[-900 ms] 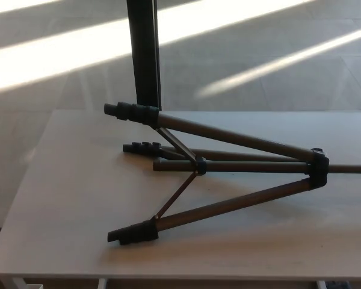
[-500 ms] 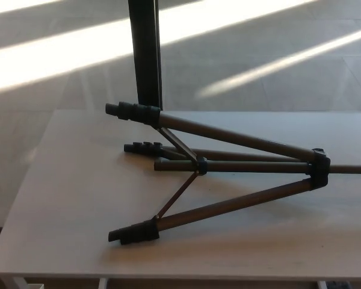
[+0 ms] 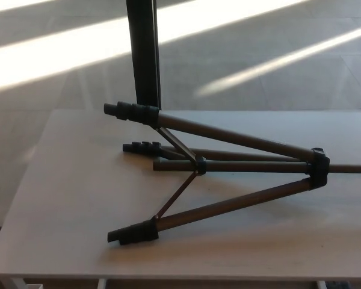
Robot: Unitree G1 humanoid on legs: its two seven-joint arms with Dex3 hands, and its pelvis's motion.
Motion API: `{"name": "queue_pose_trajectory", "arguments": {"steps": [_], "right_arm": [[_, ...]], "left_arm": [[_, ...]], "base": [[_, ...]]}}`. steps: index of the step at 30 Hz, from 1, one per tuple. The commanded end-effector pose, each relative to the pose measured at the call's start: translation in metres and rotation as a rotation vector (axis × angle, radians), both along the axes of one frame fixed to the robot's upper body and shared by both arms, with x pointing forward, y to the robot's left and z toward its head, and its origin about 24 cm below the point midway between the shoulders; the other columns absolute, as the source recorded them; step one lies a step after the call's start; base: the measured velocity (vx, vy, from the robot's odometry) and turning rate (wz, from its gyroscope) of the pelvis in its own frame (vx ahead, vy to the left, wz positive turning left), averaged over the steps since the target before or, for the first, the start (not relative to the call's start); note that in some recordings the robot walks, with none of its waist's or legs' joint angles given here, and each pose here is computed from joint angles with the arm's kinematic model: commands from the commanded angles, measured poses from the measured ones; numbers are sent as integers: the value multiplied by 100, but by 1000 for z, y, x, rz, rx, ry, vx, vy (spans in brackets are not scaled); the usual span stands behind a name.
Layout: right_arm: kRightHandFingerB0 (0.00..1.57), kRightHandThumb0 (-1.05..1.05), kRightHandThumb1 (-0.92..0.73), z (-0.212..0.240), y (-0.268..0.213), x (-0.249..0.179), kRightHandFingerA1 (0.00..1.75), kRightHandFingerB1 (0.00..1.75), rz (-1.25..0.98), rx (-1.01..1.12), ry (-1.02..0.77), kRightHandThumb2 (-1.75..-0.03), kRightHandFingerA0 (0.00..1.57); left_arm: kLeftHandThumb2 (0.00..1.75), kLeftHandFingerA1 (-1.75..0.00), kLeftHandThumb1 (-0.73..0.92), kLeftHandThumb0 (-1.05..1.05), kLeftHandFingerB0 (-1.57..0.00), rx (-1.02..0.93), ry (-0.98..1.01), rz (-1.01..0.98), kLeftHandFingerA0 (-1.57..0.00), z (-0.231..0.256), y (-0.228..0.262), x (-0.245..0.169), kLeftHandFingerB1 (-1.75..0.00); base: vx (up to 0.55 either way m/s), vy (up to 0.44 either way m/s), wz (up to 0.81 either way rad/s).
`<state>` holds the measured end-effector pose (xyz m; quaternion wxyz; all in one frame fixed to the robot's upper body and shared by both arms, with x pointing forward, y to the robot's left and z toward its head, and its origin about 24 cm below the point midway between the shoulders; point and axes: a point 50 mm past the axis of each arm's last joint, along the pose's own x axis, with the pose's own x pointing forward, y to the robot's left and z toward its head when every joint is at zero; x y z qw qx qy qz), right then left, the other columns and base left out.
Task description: Use both hands of the robot to pick up the tripod lying in the middle of the desk and make it stand upright on the desk
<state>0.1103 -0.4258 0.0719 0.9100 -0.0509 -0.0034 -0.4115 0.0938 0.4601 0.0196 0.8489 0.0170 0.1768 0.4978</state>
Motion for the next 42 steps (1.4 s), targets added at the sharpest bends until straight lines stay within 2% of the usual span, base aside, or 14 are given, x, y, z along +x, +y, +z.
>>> {"name": "queue_pose_trajectory", "arguments": {"steps": [1, 3, 8, 9, 14, 19, 24, 28, 29, 31, 32, 34, 37, 42], "right_arm": [[64, -64, -66, 87, 38, 23, 55, 46, 73, 2, -364, -61, 94], [65, -67, -65, 103, 46, 29, 56, 46, 108, 1, -390, -61, 95], [59, -64, -67, 125, 73, 44, 64, 48, 290, 16, -494, -60, 84], [62, -65, -64, 130, 84, 50, 69, 51, 352, 46, -541, -61, 90], [67, -63, -66, 137, 118, 70, 76, 56, 530, 115, -628, -60, 94], [76, -63, -64, 130, 176, 102, 86, 62, 719, 291, -628, -59, 90], [69, -62, -70, 117, 217, 127, 90, 65, 849, 421, -534, -61, 82], [69, -62, -70, 111, 231, 135, 90, 65, 889, 467, -502, -61, 82], [70, -60, -69, 101, 242, 143, 95, 66, 900, 538, -452, -61, 81], [70, -61, -66, 88, 252, 152, 96, 68, 847, 674, -408, -60, 78], [69, -60, -66, 84, 253, 155, 95, 67, 832, 709, -396, -60, 77], [68, -59, -69, 79, 255, 158, 95, 67, 804, 742, -375, -60, 74], [63, -58, -72, 62, 258, 161, 91, 61, 761, 792, -311, -62, 67], [61, -60, -72, 47, 259, 162, 93, 61, 721, 806, -243, -62, 67]], "left_arm": [[55, -58, 50, -47, -76, 174, -314, -111, -97, 109, -3, 53, -53], [56, -59, 53, -45, -71, 226, -368, -173, -94, 128, -12, 62, -54], [59, -57, 48, -64, -85, 316, -480, -312, -106, 170, -38, 78, -51], [59, -53, 53, -63, -94, 347, -528, -352, -115, 184, -48, 84, -50], [61, -53, 58, -71, -101, 427, -673, -507, -115, 215, -78, 104, -50], [60, -69, 67, -54, -82, 563, -742, -751, -101, 250, -148, 135, -57], [62, -77, 71, -53, -73, 603, -743, -969, -101, 259, -199, 159, -61], [62, -77, 71, -53, -73, 605, -740, -1048, -101, 261, -215, 166, -61], [61, -80, 72, -47, -76, 606, -729, -1187, -99, 261, -231, 177, -63], [90, -81, 58, -44, -87, 614, -717, -1326, -99, 260, -243, 190, -71], [92, -80, 53, -45, -89, 611, -709, -1343, -100, 260, -247, 194, -71], [89, -78, 54, -47, -90, 638, -679, -1367, -100, 262, -251, 199, -70], [60, -76, 68, -55, -84, 634, -680, -1449, -99, 268, -265, 207, -67], [59, -79, 65, -54, -83, 700, -622, -1521, -95, 276, -287, 216, -66]], "base": [[0, 0, 0], [0, 0, 0], [0, 0, 0], [0, 0, 0], [0, 0, 0], [0, 0, 0], [0, 0, 0], [0, 0, 0], [0, 0, 0], [0, 0, 0], [0, 0, 0], [0, 0, 0], [0, 0, 0], [0, 0, 0]]}}
